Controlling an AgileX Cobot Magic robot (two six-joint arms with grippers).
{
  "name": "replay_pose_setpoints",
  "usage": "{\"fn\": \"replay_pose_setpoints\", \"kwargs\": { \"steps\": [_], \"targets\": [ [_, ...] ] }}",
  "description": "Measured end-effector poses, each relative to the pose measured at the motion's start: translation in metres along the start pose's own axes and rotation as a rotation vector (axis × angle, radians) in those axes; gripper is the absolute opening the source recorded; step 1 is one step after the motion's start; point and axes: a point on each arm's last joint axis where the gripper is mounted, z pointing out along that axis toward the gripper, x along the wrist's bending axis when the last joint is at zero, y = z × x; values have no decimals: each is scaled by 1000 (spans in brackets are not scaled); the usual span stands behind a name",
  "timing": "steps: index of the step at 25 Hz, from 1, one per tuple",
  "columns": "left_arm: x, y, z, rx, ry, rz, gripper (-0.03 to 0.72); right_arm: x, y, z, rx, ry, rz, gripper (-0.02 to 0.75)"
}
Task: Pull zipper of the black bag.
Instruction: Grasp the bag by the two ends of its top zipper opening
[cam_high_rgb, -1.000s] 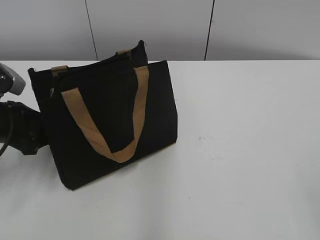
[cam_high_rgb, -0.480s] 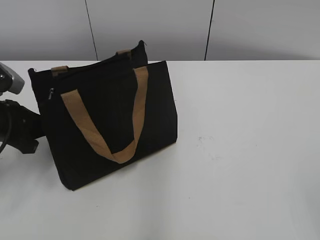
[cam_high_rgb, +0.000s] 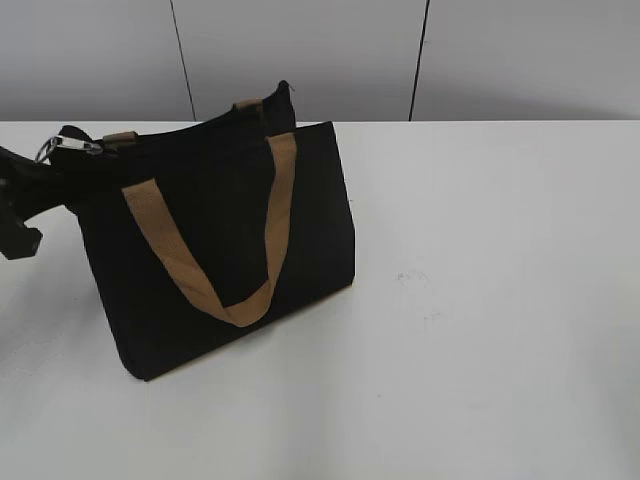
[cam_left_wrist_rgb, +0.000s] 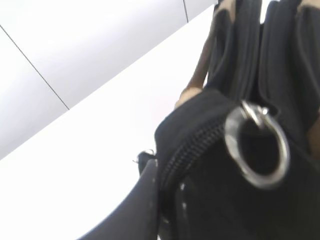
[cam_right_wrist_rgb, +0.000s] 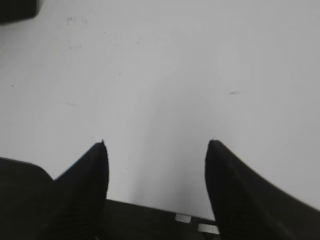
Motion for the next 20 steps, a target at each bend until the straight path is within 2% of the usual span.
{"fn": "replay_pose_setpoints", "kwargs": {
  "steps": [9, 14, 20],
  "targets": [
    [1, 28, -35, -96, 112, 82, 9, -12, 69, -1, 0, 37, -33, 475],
    [0, 36, -45, -129, 140, 103, 9, -13, 107, 8, -25, 129, -78, 470],
    [-1, 44, -57, -165, 169, 129, 9, -5, 147, 24, -62, 261, -196, 429]
  ]
}}
